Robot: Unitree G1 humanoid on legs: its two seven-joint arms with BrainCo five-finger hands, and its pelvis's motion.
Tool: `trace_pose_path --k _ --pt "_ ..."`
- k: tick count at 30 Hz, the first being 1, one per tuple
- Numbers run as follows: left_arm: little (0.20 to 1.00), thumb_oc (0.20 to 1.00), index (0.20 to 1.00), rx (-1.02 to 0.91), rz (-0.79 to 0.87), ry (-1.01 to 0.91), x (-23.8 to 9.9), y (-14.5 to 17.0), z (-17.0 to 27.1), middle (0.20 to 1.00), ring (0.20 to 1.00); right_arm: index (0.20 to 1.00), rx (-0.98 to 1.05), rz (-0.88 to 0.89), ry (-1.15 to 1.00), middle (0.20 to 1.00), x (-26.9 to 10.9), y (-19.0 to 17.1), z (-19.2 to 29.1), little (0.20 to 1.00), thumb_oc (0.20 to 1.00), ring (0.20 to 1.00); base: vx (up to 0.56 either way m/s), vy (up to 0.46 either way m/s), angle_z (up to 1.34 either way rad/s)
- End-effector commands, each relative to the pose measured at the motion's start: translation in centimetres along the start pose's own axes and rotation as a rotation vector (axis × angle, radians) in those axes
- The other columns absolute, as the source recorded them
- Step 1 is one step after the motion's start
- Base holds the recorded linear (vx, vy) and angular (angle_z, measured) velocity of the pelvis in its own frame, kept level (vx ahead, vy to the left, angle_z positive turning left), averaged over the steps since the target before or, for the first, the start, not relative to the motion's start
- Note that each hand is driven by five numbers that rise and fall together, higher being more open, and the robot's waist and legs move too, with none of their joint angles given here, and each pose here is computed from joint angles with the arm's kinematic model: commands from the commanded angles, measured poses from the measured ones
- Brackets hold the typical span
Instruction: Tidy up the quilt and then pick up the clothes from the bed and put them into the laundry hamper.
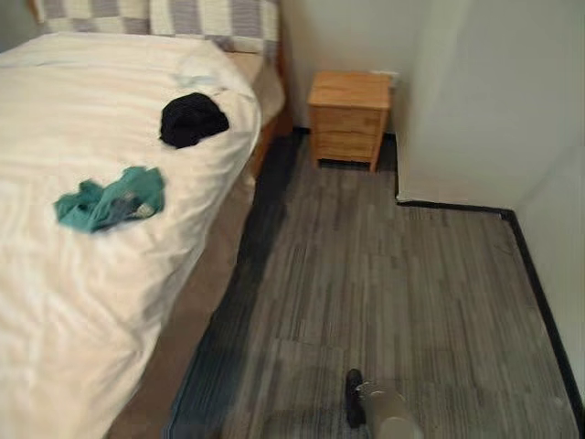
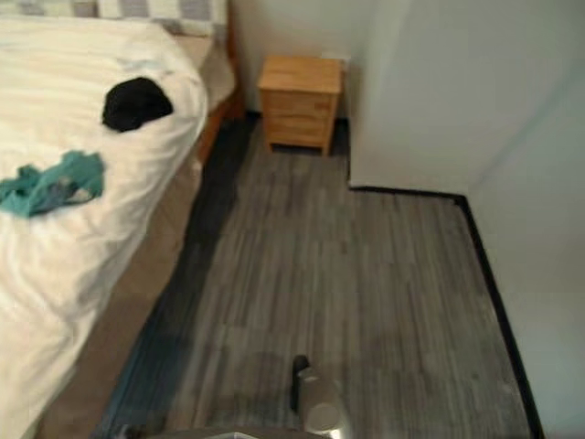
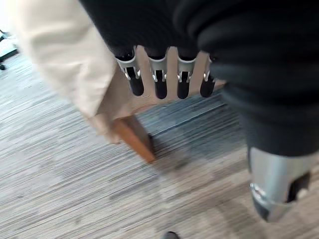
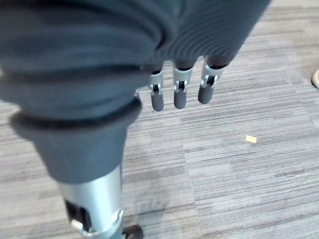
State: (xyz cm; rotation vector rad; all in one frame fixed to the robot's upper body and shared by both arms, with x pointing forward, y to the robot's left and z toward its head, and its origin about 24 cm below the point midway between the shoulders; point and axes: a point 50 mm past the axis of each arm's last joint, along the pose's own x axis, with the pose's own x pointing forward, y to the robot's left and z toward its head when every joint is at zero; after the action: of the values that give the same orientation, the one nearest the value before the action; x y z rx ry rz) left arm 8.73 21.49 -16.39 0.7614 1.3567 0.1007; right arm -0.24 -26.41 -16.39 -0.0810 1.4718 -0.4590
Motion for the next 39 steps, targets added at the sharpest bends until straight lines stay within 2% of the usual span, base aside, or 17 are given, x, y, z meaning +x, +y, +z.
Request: trace_pose_path --k 1,2,4,6,13,17,22,25,27,30,32,36,39 --pt "1.000 1.000 1.000 -0.012 0.128 -0.060 0.3 2.1 0.9 1.000 1.000 1.000 -0.060 0.068 -0.132 1.000 0.0 0.9 4.0 1.000 1.000 1.000 0.24 -0.001 -0.59" --pt "1.000 1.000 1.000 -0.115 0.064 -0.037 0.3 2.1 1.5 1.000 1.000 1.000 -0.125 0.082 -0.192 1.000 -0.1 0.3 5.5 1.000 1.000 1.000 0.25 0.033 -0.74" --pt "1.000 1.000 1.000 -0.237 -0.015 0.014 0.3 1.7 1.5 1.000 1.000 1.000 -0.127 0.089 -0.236 1.000 -0.3 0.1 6.6 1.000 1.000 1.000 0.19 0.095 -1.89" --pt "1.000 1.000 1.000 -0.305 0.024 0.054 0.3 1.5 1.1 1.000 1.000 1.000 -0.084 0.099 -0.290 1.000 -0.5 0.3 7.8 1.000 1.000 1.000 0.22 0.130 -1.53" --pt "1.000 1.000 1.000 -0.228 -0.001 0.057 0.9 2.3 -0.9 1.000 1.000 1.000 -0.019 0.098 -0.393 1.000 -1.0 0.7 10.0 1.000 1.000 1.000 0.13 0.149 -0.35" --pt "1.000 1.000 1.000 -0.052 0.022 -0.059 0.9 2.7 -0.2 1.000 1.000 1.000 -0.032 0.092 -0.335 1.000 -0.8 0.7 9.2 1.000 1.000 1.000 0.11 0.153 -0.07" --pt "1.000 1.000 1.000 -0.119 -0.044 -0.008 0.8 2.3 0.4 1.000 1.000 1.000 -0.036 0.100 -0.308 1.000 -0.8 2.0 8.9 1.000 1.000 1.000 0.06 0.164 -0.19" --pt "1.000 1.000 1.000 -0.123 -0.063 0.031 0.8 1.7 -0.6 1.000 1.000 1.000 -0.007 0.101 -0.271 1.000 -0.7 2.5 8.1 1.000 1.000 1.000 0.15 0.122 -0.35" --pt "1.000 1.000 1.000 -0.139 -0.080 0.098 0.8 1.5 -2.1 1.000 1.000 1.000 -0.065 0.113 -0.235 1.000 -0.6 3.0 7.1 1.000 1.000 1.000 0.42 -0.057 -0.94" --pt "1.000 1.000 1.000 -0.119 -0.064 0.070 0.7 1.5 -1.3 1.000 1.000 1.000 -0.083 0.100 -0.184 1.000 -0.4 3.0 6.7 1.000 1.000 1.000 0.42 -0.086 -1.00" --pt "1.000 1.000 1.000 -0.036 -0.058 0.025 0.8 1.6 -0.9 1.000 1.000 1.000 -0.099 0.082 -0.124 1.000 -0.2 2.6 4.9 1.000 1.000 1.000 0.75 -0.086 -0.01" --pt "1.000 1.000 1.000 -0.013 -0.053 0.023 0.7 1.6 -0.5 1.000 1.000 1.000 -0.097 0.071 -0.084 1.000 -0.1 2.0 3.7 1.000 1.000 1.000 0.62 -0.124 0.28" --pt "1.000 1.000 1.000 -0.023 -0.044 0.006 0.6 1.5 -0.5 1.000 1.000 1.000 -0.077 0.102 -0.139 1.000 -0.1 1.8 4.4 1.000 1.000 1.000 0.55 -0.113 0.57"
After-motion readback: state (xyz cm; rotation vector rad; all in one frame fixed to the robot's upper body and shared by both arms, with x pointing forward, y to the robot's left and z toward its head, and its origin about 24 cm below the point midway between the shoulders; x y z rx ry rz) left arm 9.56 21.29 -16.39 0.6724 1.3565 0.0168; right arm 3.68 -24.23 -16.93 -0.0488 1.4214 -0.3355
